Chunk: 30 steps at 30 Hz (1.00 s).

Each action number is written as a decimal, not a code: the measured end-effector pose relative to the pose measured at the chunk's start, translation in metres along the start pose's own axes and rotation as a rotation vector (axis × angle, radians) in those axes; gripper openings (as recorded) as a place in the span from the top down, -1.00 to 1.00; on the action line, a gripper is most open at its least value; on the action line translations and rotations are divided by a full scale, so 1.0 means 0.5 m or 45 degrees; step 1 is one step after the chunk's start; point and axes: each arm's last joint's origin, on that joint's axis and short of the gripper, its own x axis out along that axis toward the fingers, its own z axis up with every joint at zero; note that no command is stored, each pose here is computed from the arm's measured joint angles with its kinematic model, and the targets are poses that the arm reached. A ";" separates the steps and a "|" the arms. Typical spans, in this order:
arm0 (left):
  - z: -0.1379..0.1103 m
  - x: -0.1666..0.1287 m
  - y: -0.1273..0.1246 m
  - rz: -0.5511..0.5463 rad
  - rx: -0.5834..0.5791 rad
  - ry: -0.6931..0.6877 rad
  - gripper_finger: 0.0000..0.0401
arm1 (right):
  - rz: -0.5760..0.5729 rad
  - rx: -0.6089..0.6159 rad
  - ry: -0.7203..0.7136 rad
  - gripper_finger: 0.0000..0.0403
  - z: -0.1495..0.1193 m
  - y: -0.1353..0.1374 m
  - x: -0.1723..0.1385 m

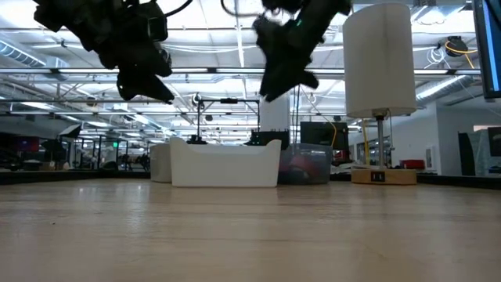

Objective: Pick and place Stapler, Stapler remover, tape
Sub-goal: Put the violet staple remover into the white bin

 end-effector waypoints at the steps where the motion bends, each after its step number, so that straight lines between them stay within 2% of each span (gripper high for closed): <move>1: -0.003 0.000 -0.003 0.004 0.007 0.006 -0.24 | 0.048 -0.027 0.039 0.56 -0.015 0.021 -0.010; 5: -0.010 -0.001 -0.013 0.004 0.050 0.017 -0.24 | 0.163 -0.025 0.234 0.63 -0.085 0.088 -0.045; 11: -0.014 -0.001 -0.021 -0.012 0.138 0.023 -0.24 | 0.253 0.243 0.511 0.74 -0.196 0.166 -0.055; 15: -0.014 -0.001 -0.022 -0.015 0.180 0.022 -0.24 | 0.189 0.432 0.726 0.76 -0.281 0.197 -0.049; 21: -0.013 -0.001 -0.023 -0.019 0.211 0.013 -0.24 | 0.053 0.609 0.951 0.67 -0.393 0.217 -0.045; 28: -0.013 -0.001 -0.022 -0.019 0.236 0.013 -0.24 | -0.082 0.734 1.062 0.48 -0.489 0.227 -0.054; 30: -0.013 -0.001 -0.022 -0.019 0.242 0.013 -0.24 | -0.079 0.765 1.073 0.42 -0.506 0.232 -0.058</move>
